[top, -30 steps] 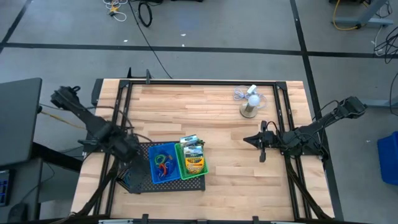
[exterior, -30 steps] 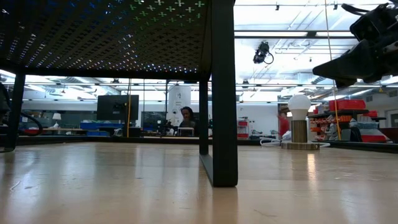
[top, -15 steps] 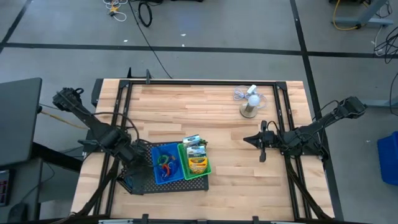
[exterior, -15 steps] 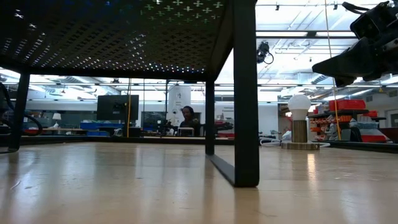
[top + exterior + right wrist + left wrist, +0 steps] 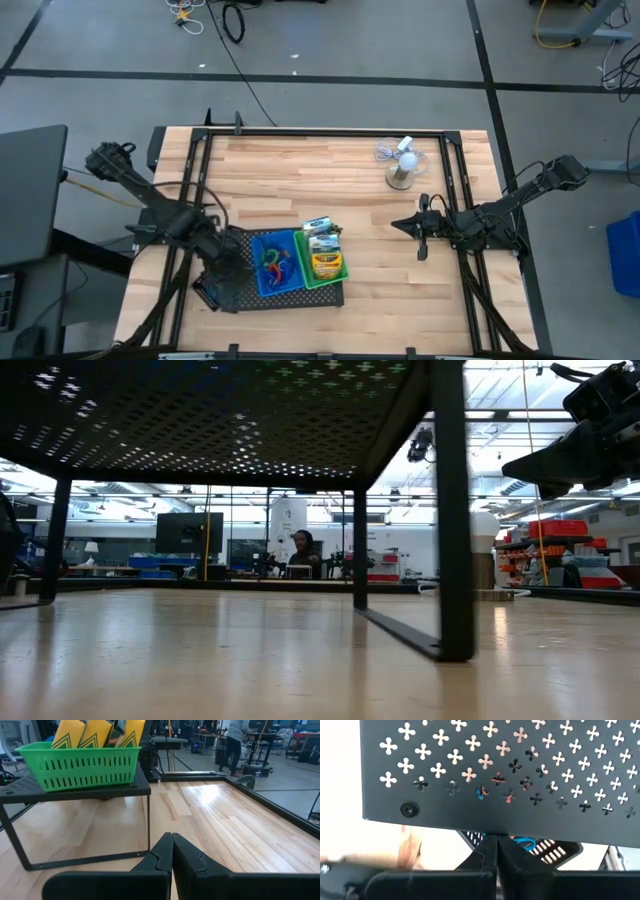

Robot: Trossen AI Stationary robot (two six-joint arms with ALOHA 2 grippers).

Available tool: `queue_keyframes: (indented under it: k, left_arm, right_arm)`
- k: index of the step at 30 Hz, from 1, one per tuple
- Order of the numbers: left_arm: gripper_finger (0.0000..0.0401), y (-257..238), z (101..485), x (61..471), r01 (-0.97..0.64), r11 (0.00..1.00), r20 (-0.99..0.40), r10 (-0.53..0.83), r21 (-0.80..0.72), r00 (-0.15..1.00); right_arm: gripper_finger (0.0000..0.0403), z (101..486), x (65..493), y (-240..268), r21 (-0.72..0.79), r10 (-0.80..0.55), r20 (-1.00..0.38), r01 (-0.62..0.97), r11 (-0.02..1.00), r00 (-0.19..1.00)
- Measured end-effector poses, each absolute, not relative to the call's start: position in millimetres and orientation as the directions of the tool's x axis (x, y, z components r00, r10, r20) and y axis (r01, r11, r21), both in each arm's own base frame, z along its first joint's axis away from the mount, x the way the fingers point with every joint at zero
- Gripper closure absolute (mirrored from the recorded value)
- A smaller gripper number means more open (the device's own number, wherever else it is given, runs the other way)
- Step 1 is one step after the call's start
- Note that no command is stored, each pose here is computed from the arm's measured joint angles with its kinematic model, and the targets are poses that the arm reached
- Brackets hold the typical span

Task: Pick & Place Office Desk Supplies
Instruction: Put the black bin with the rubber bands on the shelf

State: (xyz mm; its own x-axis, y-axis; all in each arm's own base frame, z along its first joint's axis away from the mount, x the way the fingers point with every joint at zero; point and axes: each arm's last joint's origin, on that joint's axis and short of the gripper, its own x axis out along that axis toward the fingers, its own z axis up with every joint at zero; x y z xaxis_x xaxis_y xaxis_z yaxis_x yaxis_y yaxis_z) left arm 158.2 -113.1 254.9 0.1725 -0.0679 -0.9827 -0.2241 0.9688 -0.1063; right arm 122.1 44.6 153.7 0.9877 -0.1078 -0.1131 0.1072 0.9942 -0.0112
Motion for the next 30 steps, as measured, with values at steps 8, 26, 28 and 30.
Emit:
queue_keyframes:
  k: [8,26,28,30]
  left_arm:
    - [0.0400,-105.8,254.2,173.1,-0.193,0.973,-0.970,-0.078,-0.124,0.230]
    - [0.0400,-77.9,237.4,227.8,-0.061,0.988,-0.938,-0.113,-0.141,0.327]
    - [0.0400,-75.1,236.6,234.7,-0.047,0.987,-0.925,-0.125,-0.152,0.359]
    - [0.0400,-72.1,235.3,241.5,-0.032,0.986,-0.913,-0.141,-0.166,0.384]
  right_arm:
    - [0.0396,153.7,122.1,44.6,-0.011,-0.107,-0.113,0.107,0.994,0.988]
    - [0.0396,153.5,122.1,45.5,-0.010,-0.077,-0.117,0.076,0.997,0.990]
    - [0.0396,153.4,122.1,45.6,-0.010,-0.073,-0.118,0.072,0.997,0.990]
    - [0.0396,152.8,122.1,45.6,-0.014,-0.073,-0.123,0.072,0.997,0.990]
